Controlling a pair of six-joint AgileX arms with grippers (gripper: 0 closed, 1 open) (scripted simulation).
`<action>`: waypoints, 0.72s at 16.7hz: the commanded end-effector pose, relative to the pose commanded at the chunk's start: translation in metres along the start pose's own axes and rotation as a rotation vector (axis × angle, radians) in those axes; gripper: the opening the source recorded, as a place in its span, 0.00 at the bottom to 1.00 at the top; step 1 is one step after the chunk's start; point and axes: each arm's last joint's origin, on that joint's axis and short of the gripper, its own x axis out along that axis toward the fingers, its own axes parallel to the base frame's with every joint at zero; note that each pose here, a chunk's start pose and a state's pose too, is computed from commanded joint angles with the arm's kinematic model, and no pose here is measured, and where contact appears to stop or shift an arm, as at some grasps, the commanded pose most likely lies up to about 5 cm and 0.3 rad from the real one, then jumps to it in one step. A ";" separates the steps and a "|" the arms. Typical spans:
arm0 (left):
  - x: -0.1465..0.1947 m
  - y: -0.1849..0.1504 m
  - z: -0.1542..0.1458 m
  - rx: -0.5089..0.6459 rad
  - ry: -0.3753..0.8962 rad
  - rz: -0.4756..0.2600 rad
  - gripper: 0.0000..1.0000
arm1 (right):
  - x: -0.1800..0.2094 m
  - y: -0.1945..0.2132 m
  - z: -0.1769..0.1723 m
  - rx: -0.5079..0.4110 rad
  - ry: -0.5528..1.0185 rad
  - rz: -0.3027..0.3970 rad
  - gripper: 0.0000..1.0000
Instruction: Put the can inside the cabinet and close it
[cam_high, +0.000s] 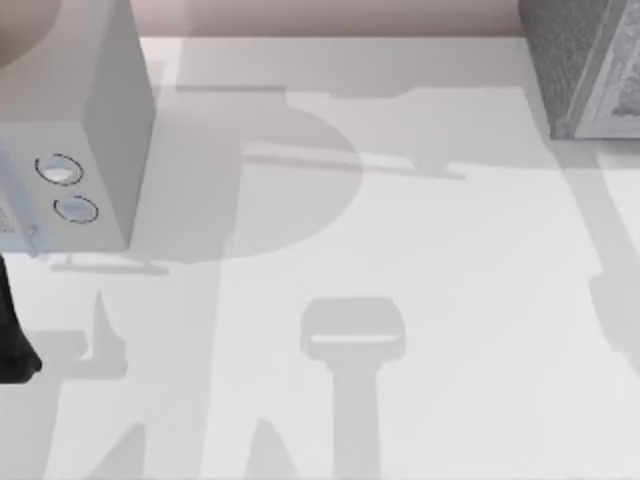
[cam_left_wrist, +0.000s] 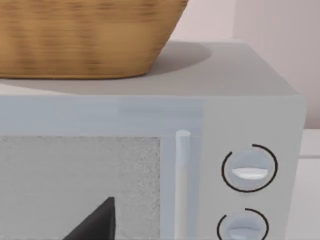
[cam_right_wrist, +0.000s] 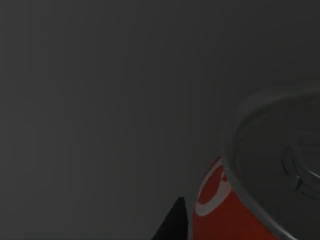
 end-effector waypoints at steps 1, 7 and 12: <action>0.000 0.000 0.000 0.000 0.000 0.000 1.00 | 0.005 0.000 -0.002 0.001 0.001 0.002 0.00; 0.000 0.000 0.000 0.000 0.000 0.000 1.00 | 0.011 -0.001 -0.005 0.002 0.003 0.004 0.00; 0.000 0.000 0.000 0.000 0.000 0.000 1.00 | 0.011 -0.001 -0.005 0.002 0.003 0.004 0.38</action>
